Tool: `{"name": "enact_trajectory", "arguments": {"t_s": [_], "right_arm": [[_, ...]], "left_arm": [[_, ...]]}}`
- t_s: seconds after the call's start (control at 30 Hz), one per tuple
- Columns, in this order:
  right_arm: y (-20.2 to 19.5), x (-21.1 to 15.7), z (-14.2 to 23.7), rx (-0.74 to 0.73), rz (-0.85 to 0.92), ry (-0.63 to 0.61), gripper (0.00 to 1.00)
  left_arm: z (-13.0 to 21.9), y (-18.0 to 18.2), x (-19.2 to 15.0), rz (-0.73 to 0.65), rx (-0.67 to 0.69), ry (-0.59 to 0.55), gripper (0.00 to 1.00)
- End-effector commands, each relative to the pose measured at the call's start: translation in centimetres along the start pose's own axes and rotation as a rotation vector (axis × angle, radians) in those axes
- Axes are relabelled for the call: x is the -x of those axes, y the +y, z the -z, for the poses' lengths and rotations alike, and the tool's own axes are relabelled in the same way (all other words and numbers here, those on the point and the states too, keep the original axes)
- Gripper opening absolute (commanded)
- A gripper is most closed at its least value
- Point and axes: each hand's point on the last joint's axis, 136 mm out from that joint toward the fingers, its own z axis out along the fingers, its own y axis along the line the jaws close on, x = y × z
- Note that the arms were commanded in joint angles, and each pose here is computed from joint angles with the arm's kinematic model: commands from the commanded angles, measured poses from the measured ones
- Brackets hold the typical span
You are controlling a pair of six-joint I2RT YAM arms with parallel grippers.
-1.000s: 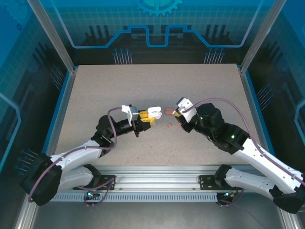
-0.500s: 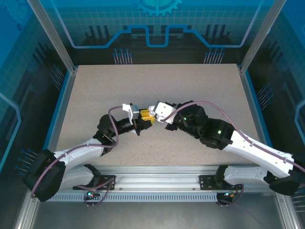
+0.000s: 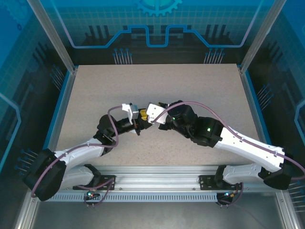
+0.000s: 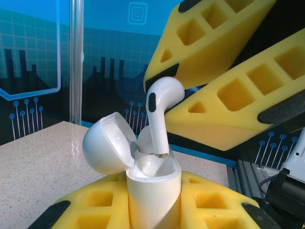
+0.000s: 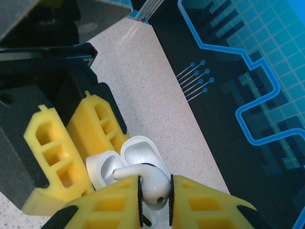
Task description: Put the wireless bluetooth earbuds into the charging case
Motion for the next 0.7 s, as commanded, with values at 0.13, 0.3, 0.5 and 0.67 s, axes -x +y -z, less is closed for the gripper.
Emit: {"name": "enact_trajectory", "arguments": {"t_s": [0.13, 0.3, 0.5, 0.67], "right_arm": [[0.0, 0.8, -0.2, -0.001, 0.038, 0.020, 0.20], [0.3, 0.5, -0.5, 0.007, 0.040, 0.033, 0.20], [1.3, -0.1, -0.5, 0.048, 0.046, 0.049, 0.20], [2.1, -0.4, -0.4, 0.097, 0.053, 0.057, 0.21]], "left_arm": [[-0.3, -0.8, 1.4, -0.038, -0.035, -0.045, 0.00], [-0.2, -0.8, 1.5, -0.043, -0.034, -0.047, 0.00], [-0.2, -0.9, 1.6, -0.048, -0.037, -0.048, 0.00], [-0.2, -0.9, 1.5, -0.047, -0.035, -0.047, 0.00]]}}
